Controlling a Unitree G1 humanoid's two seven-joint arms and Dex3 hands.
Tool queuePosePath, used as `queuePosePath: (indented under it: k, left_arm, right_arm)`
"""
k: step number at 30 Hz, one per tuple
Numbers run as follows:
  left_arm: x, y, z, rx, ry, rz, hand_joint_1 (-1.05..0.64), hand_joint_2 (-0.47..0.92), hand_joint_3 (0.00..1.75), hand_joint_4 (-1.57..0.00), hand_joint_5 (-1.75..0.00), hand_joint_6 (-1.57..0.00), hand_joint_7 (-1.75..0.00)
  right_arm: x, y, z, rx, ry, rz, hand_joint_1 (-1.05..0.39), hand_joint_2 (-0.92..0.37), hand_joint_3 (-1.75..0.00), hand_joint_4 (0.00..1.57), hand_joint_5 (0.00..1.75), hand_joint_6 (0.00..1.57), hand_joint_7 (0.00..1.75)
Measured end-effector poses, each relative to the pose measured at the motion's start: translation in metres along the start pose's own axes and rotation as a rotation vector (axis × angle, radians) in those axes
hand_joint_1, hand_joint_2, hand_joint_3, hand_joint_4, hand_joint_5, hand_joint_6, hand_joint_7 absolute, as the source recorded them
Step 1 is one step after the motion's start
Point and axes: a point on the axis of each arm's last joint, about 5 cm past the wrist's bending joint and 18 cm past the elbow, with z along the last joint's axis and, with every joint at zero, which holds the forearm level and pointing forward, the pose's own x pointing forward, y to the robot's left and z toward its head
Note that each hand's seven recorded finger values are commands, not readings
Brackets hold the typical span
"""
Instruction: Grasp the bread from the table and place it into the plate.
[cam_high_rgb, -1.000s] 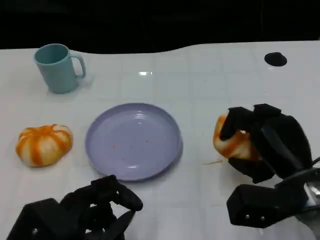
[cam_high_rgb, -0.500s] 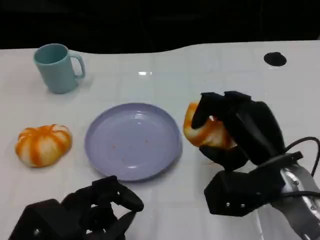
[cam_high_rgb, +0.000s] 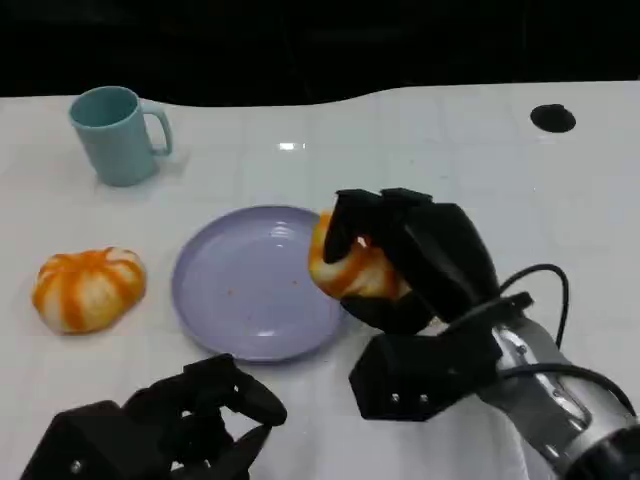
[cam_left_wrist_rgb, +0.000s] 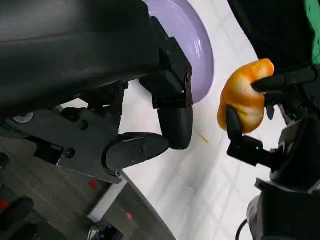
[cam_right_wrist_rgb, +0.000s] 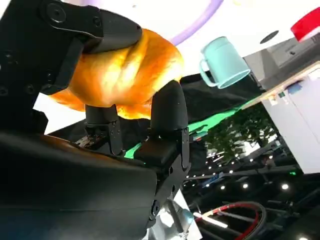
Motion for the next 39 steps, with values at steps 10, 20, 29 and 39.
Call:
queuePosePath:
  k: [10, 20, 29, 39]
  left_arm:
    - [-0.001, 0.000, -0.001, 0.012, -0.007, 0.002, -0.23, 0.79, 0.69, -0.65, -1.75, -0.61, -1.32]
    - [-0.002, -0.002, -0.002, 0.004, -0.003, 0.000, -0.24, 0.79, 0.68, -0.64, -1.75, -0.62, -1.31]
    - [-0.001, -0.002, -0.002, -0.009, -0.006, -0.002, -0.24, 0.79, 0.68, -0.64, -1.75, -0.62, -1.31]
    - [-0.003, -0.003, -0.003, -0.009, -0.008, -0.001, -0.26, 0.79, 0.68, -0.64, -1.75, -0.63, -1.30]
  right_arm:
    - [0.013, 0.0259, 0.005, 0.046, 0.005, 0.074, -0.14, -0.23, -1.40, 1.02, 1.75, 0.77, 1.75]
    - [0.026, 0.0409, 0.014, 0.056, 0.041, 0.146, -0.22, -0.54, -0.78, 0.73, 1.40, 0.84, 0.67]
    - [0.029, 0.0374, 0.014, 0.031, 0.070, 0.322, -0.53, -0.91, -0.22, 0.04, 0.43, 0.35, 0.00]
    - [0.033, 0.0250, 0.024, 0.006, 0.029, 0.401, -0.72, -0.92, -0.32, 0.00, 0.22, 0.21, 0.00]
